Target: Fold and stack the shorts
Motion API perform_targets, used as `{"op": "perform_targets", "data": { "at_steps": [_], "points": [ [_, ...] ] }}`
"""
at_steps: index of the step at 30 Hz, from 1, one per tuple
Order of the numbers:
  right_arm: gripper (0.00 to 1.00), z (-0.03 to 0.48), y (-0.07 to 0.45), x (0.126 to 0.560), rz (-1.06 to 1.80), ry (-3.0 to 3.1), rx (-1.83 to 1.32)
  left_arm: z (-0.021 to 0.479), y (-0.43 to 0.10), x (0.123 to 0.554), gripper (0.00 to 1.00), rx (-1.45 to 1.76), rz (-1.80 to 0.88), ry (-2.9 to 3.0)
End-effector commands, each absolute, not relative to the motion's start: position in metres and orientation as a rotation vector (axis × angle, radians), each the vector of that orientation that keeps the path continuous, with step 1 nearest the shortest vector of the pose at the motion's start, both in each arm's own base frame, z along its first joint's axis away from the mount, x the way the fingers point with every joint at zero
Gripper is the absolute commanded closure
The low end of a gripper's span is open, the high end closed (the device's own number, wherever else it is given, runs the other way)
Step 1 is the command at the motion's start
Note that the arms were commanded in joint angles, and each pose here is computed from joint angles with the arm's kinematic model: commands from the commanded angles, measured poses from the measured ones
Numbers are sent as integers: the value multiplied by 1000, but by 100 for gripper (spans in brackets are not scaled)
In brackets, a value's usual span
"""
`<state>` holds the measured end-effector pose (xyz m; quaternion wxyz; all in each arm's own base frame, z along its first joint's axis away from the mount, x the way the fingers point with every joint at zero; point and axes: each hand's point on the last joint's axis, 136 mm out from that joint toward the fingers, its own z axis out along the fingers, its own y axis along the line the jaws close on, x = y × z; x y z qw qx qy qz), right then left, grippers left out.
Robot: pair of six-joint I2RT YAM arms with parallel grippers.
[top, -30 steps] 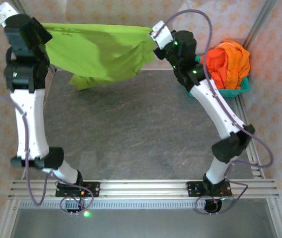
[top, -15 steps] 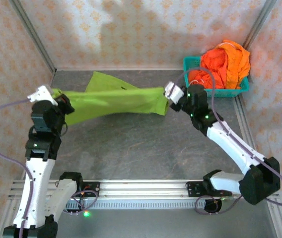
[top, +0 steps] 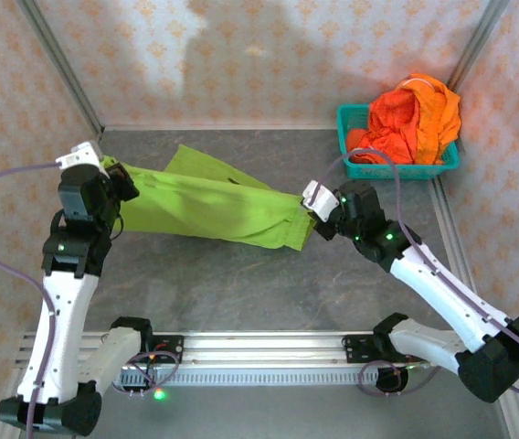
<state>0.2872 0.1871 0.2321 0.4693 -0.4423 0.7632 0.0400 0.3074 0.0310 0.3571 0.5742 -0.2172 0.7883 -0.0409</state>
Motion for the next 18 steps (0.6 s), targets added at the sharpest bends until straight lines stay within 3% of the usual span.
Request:
{"op": "perform_targets", "data": {
  "at_steps": [1, 9, 18],
  "points": [
    [100, 228, 177, 291, 105, 2011, -938, 367, 41, 333, 100, -497, -8, 1829],
    [100, 184, 168, 299, 78, 2249, -816, 343, 37, 405, 100, -450, 80, 1970],
    [100, 154, 159, 331, 43, 2384, -678, 309, 39, 458, 100, -453, 165, 2074]
  ]
}}
